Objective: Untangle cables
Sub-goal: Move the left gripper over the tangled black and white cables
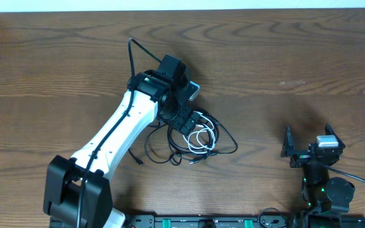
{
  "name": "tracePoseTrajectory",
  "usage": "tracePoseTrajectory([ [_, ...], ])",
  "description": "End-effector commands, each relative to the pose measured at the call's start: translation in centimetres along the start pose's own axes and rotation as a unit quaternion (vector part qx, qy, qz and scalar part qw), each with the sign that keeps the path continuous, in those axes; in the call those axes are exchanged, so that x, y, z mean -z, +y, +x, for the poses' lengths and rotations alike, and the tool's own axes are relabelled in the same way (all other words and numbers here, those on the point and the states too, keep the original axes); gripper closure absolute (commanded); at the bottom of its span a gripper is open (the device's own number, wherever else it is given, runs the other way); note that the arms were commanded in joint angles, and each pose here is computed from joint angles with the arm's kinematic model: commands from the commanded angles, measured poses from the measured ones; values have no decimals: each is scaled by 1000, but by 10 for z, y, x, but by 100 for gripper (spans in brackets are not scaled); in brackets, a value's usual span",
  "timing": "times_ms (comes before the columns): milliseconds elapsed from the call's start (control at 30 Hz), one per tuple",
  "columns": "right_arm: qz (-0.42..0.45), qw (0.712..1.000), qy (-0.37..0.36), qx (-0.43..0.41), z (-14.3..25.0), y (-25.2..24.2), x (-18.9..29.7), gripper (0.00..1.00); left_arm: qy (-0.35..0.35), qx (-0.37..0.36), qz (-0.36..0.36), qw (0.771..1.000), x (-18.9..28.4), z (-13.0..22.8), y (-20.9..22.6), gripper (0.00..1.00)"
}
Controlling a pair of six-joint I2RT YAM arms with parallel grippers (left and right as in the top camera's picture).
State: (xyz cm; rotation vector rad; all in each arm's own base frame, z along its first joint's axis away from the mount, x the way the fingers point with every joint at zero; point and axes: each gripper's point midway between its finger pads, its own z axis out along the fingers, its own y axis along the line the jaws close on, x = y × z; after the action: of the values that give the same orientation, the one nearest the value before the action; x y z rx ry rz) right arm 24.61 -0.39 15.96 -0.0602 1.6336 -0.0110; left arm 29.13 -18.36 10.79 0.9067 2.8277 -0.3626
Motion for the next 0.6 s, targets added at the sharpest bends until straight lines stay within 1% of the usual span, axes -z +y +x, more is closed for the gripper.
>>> tracePoseTrajectory([
  [0,-5,1000,0,-8,0,3,0,1,13,6,9,1000,-9,-2,-1,3],
  [167,-5,1000,0,-8,0,3,0,1,24,12,29,999,-23,-3,-4,2],
  [300,-6,1000,0,-11,0,3,0,1,-5,38,24,999,-26,-18,-1,2],
  [400,-5,999,0,-46,0,3,0,1,-30,61,23,997,-27,-32,1,2],
  [567,-5,996,0,-84,0,2,0,1,-23,63,23,997,-37,-32,3,2],
])
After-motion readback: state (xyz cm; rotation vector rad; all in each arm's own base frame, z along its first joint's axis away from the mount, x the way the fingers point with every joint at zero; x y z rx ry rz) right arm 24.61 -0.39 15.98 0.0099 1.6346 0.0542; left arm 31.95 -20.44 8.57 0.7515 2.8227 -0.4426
